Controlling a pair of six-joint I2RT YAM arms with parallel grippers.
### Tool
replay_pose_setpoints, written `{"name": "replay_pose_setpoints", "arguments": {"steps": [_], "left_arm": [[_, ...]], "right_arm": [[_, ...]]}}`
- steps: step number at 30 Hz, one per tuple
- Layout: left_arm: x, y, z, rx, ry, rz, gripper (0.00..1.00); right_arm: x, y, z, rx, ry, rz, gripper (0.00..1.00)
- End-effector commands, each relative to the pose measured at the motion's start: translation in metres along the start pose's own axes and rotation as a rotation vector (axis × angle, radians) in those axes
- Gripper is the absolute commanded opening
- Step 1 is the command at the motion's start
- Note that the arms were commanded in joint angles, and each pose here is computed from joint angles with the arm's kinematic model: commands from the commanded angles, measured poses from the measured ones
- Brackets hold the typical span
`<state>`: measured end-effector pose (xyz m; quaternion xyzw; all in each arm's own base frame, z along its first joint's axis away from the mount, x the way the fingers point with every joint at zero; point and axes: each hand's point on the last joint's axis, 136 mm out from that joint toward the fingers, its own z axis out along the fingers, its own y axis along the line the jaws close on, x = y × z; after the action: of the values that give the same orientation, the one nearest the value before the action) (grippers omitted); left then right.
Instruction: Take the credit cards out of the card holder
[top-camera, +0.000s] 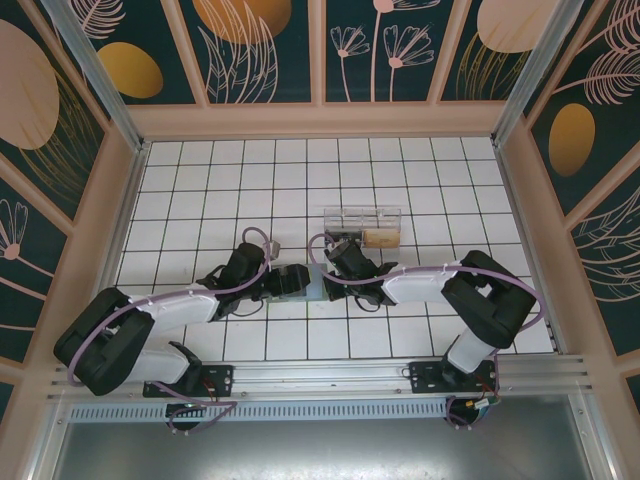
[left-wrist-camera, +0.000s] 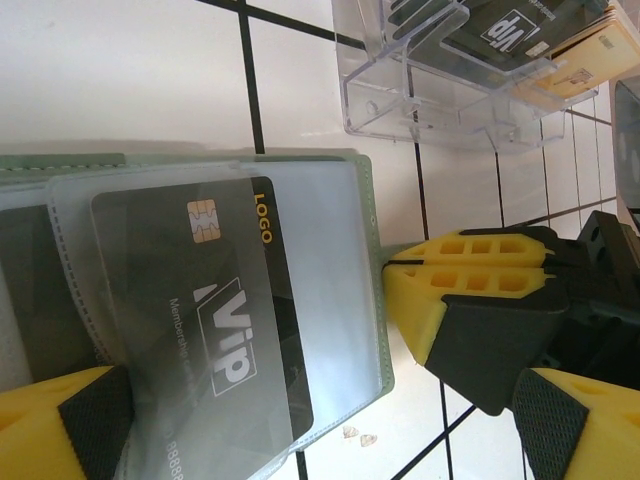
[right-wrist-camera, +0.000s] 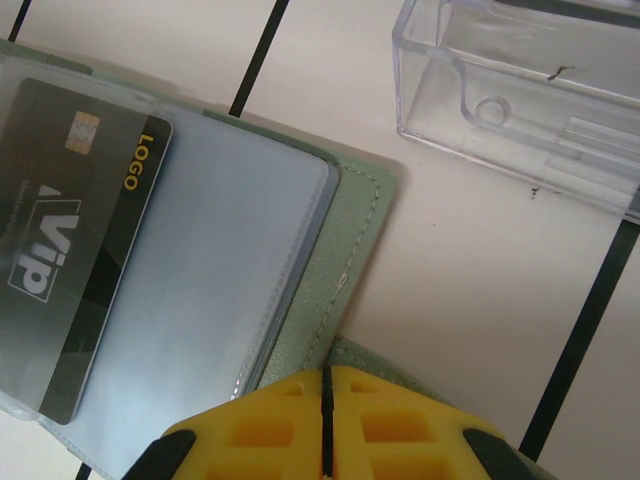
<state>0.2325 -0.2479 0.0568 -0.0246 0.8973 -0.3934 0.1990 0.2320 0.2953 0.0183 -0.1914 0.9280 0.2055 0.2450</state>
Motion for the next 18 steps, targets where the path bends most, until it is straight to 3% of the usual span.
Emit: {"name": "replay_pose_setpoints", "arguments": {"steps": [1, 12, 18], "left_arm": [[-0.001, -0.008, -0.002, 0.035, -0.003, 0.006, 0.98], [-0.018, 0.014, -0.025, -0.139, -0.114, 0.034, 0.97], [-0.023, 0.022, -0.026, -0.182, -0.144, 0.025, 0.67]], "right_arm": [[0.022, -0.003, 0.005, 0.024, 0.075, 0.004, 0.1], [-0.021, 0.016, -0.02, -0.033, -0.067, 0.064, 0.11], [-0.041, 0.045, -0.03, -0.175, -0.111, 0.146, 0.15]]}}
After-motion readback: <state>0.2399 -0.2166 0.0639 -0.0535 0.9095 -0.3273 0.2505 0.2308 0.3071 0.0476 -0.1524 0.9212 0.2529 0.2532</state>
